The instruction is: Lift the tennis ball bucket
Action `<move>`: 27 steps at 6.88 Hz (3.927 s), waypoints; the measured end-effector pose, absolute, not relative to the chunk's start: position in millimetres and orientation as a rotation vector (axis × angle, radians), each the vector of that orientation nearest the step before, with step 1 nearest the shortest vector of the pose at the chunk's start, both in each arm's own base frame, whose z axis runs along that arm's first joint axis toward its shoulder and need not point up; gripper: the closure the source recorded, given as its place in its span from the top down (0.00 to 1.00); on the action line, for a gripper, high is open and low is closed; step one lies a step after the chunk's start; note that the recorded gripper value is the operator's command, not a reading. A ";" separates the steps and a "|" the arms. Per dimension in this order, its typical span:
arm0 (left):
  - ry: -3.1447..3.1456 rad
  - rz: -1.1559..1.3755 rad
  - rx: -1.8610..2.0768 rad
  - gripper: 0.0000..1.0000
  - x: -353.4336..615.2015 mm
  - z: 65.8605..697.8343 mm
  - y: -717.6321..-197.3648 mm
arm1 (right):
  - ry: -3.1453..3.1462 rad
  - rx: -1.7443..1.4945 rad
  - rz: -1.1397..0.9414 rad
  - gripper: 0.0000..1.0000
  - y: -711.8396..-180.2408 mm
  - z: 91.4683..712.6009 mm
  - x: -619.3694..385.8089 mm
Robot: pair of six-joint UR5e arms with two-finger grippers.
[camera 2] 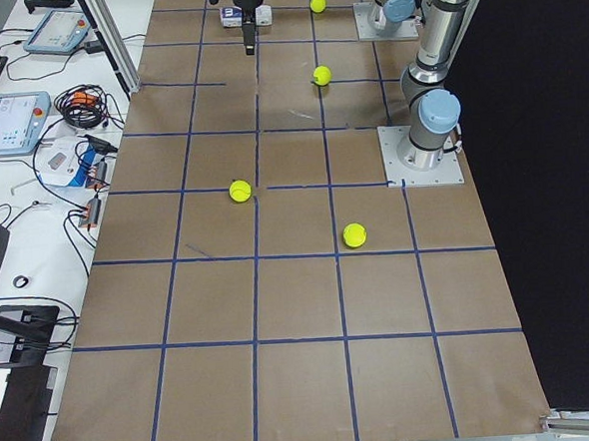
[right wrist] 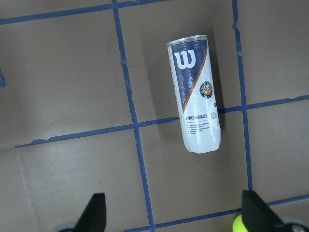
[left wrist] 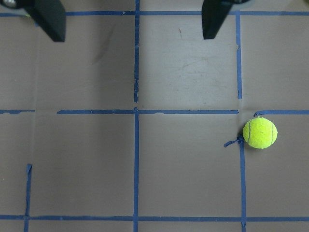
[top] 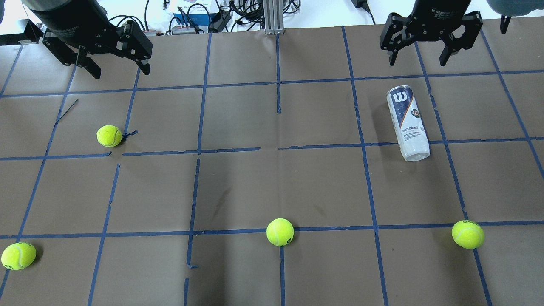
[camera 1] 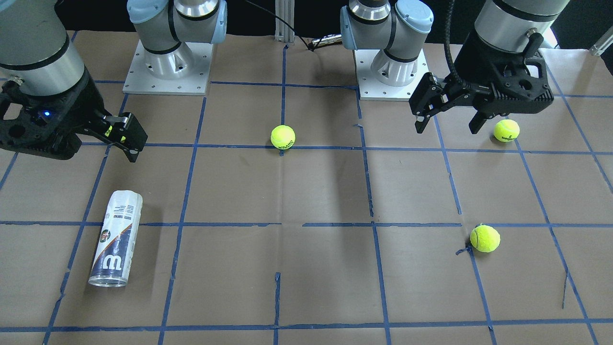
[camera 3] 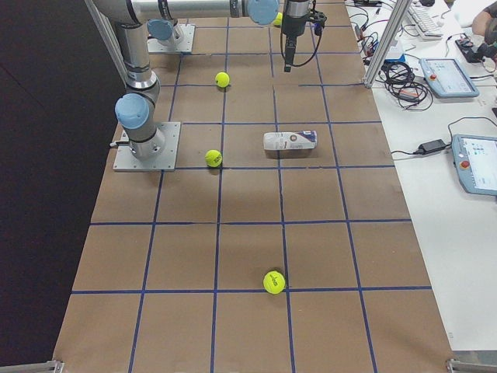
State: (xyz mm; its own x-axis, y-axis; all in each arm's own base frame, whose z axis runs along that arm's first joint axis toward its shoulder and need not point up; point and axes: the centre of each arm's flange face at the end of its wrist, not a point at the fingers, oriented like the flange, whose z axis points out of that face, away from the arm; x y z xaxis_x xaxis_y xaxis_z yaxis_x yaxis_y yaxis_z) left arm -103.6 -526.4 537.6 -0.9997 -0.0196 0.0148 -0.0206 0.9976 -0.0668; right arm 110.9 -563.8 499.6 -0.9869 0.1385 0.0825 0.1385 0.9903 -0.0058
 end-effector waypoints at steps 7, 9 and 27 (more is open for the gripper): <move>-3.147 0.109 0.032 1.00 -101.2 539.1 -526.3 | -3.099 -0.205 0.012 1.00 -560.1 503.9 128.8; -3.147 0.112 0.034 1.00 -101.0 540.1 -526.3 | -3.103 -0.153 0.002 1.00 -560.7 498.2 135.0; -3.147 0.107 0.032 1.00 -101.3 537.9 -524.8 | -3.160 0.048 -0.231 0.66 -625.4 186.4 -8.9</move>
